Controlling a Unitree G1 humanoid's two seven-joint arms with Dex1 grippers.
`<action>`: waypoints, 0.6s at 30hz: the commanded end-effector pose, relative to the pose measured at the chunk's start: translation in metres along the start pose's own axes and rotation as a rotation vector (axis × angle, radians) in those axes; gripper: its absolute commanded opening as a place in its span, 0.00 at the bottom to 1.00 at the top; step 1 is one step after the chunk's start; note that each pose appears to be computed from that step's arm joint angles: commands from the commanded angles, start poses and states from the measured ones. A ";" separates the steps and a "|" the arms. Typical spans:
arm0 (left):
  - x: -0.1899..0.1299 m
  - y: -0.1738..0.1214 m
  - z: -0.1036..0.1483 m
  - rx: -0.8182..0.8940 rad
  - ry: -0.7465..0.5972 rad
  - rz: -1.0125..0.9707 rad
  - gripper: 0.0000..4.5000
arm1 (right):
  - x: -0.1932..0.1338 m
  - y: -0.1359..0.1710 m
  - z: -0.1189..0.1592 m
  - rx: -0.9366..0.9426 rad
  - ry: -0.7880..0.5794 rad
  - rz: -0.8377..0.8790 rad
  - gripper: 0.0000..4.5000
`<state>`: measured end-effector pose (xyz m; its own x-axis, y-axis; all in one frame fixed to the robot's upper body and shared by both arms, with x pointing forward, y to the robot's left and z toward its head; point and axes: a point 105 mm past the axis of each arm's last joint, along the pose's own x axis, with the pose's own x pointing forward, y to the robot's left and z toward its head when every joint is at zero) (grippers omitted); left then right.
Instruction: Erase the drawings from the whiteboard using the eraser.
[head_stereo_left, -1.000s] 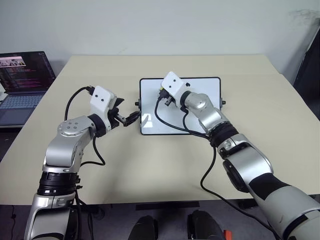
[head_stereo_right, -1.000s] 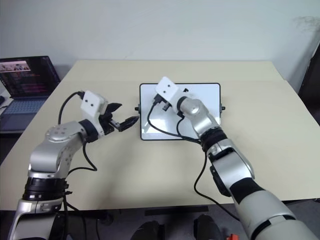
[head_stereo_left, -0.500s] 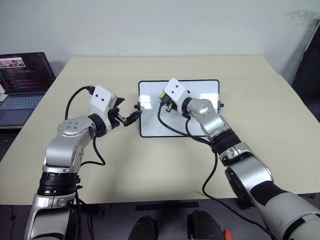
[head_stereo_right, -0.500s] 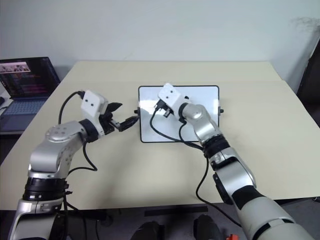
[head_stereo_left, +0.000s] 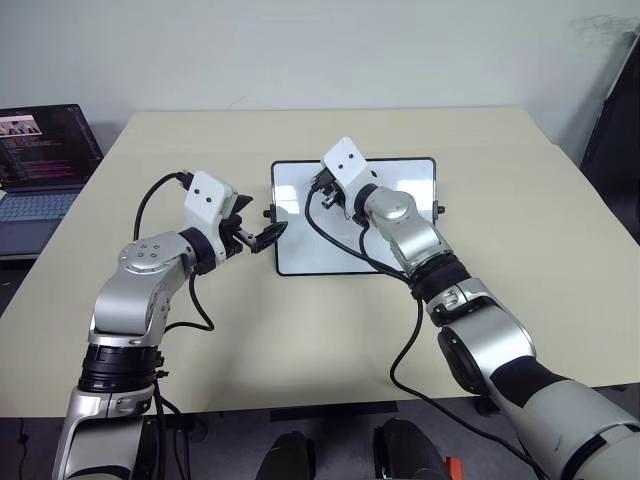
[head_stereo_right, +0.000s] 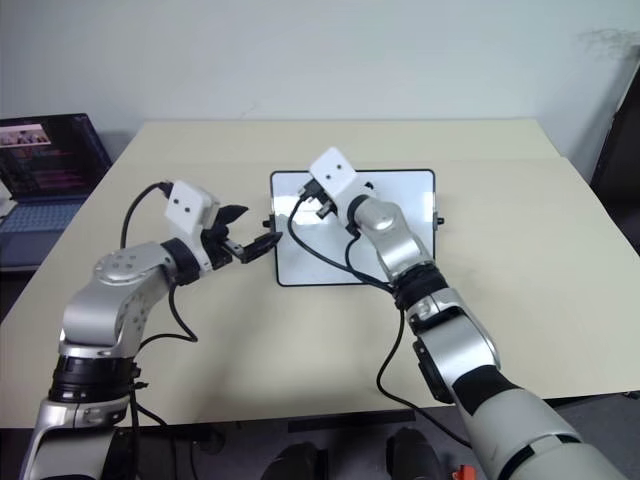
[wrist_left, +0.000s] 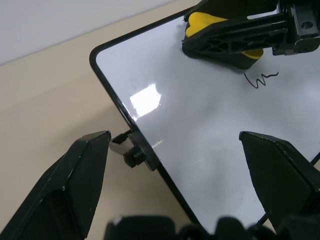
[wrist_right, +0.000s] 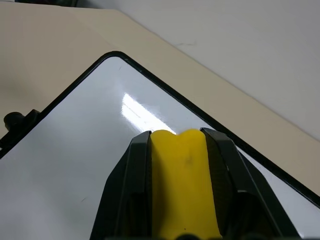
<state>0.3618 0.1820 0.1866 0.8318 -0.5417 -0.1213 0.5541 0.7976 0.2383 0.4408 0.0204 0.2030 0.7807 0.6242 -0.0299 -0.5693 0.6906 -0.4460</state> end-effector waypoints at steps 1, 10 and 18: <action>-0.005 -0.001 0.015 0.019 -0.056 0.008 1.00 | -0.006 -0.002 0.021 0.075 -0.107 0.018 0.25; -0.015 -0.014 0.009 0.015 -0.062 -0.070 1.00 | -0.076 0.007 0.039 0.215 -0.235 0.260 0.25; -0.024 -0.030 -0.003 0.012 -0.032 -0.161 1.00 | -0.141 0.030 -0.007 0.118 -0.113 0.343 0.25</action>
<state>0.3301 0.1766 0.1650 0.7484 -0.6428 -0.1634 0.6632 0.7262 0.1811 0.3263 -0.0572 0.1686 0.5437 0.8320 -0.1101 -0.8238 0.5040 -0.2595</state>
